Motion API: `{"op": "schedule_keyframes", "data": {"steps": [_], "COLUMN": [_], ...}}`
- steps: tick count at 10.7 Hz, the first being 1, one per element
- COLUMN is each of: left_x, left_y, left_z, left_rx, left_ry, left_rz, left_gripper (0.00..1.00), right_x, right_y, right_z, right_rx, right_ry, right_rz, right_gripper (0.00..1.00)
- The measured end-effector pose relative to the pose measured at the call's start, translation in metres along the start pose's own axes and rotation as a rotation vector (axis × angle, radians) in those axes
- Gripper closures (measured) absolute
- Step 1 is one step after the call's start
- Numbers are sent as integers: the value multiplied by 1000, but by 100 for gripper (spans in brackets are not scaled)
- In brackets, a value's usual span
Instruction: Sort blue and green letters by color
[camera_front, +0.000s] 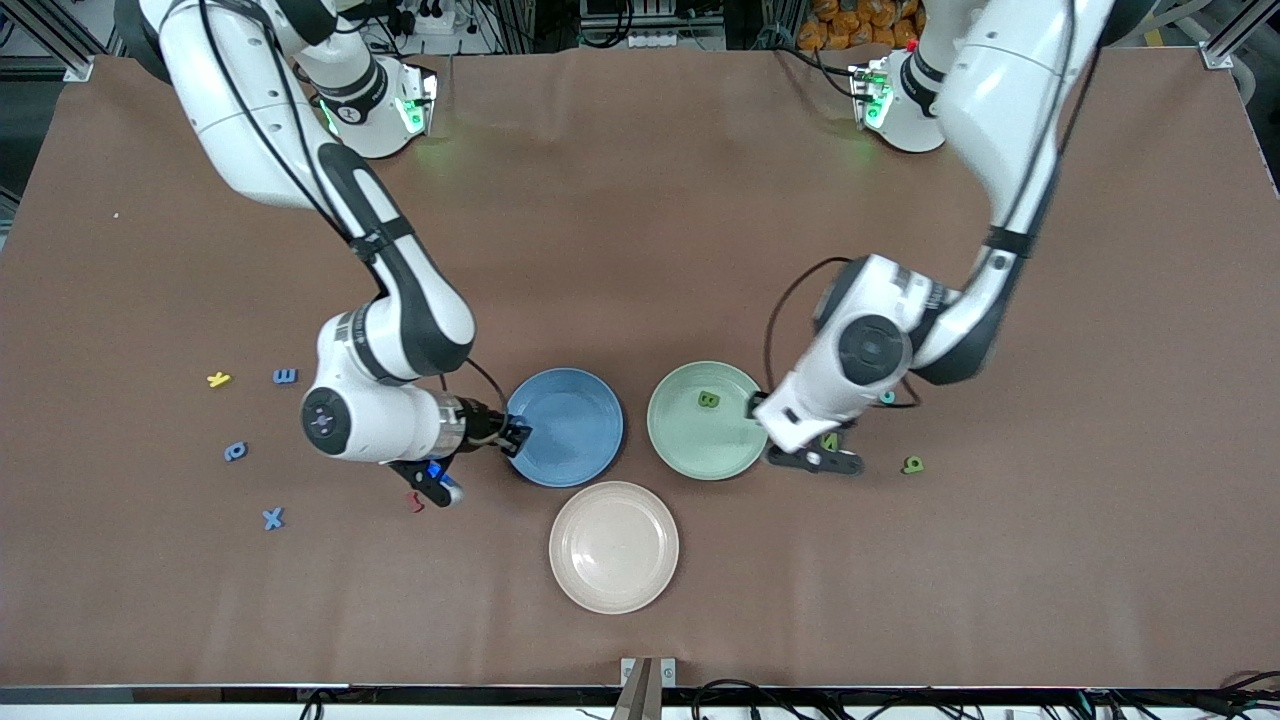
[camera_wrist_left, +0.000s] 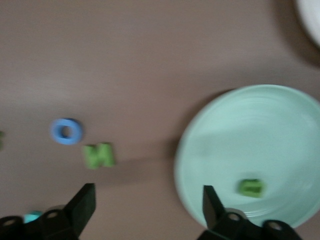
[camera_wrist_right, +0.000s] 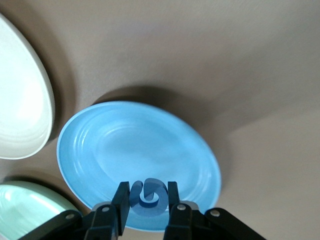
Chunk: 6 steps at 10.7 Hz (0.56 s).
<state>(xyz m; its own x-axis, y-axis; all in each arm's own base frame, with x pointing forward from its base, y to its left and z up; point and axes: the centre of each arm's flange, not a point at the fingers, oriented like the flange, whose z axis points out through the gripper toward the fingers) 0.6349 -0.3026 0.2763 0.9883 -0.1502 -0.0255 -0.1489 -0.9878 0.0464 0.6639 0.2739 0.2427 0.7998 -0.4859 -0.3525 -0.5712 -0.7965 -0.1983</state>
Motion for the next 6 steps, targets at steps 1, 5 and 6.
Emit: {"op": "schedule_keyframes", "data": {"steps": [1,5,6], "left_x": [9,17,16], "left_y": [-45,-189,-207], "left_z": [-2,2,5], "left_rx": [7,0,-3], "left_ry": [-22,-84,-89], "left_rz": [52,15,-18], "left_gripper": [0,2,3], "right_x": [-6,-5,2], "right_y": [-5,0,4], "right_z": [12,32,28], "right_rx": [3,-9,-4], "right_ry": [10,16,26], "right_rz": [12,28,36], "right_gripper": [65,24,11]}}
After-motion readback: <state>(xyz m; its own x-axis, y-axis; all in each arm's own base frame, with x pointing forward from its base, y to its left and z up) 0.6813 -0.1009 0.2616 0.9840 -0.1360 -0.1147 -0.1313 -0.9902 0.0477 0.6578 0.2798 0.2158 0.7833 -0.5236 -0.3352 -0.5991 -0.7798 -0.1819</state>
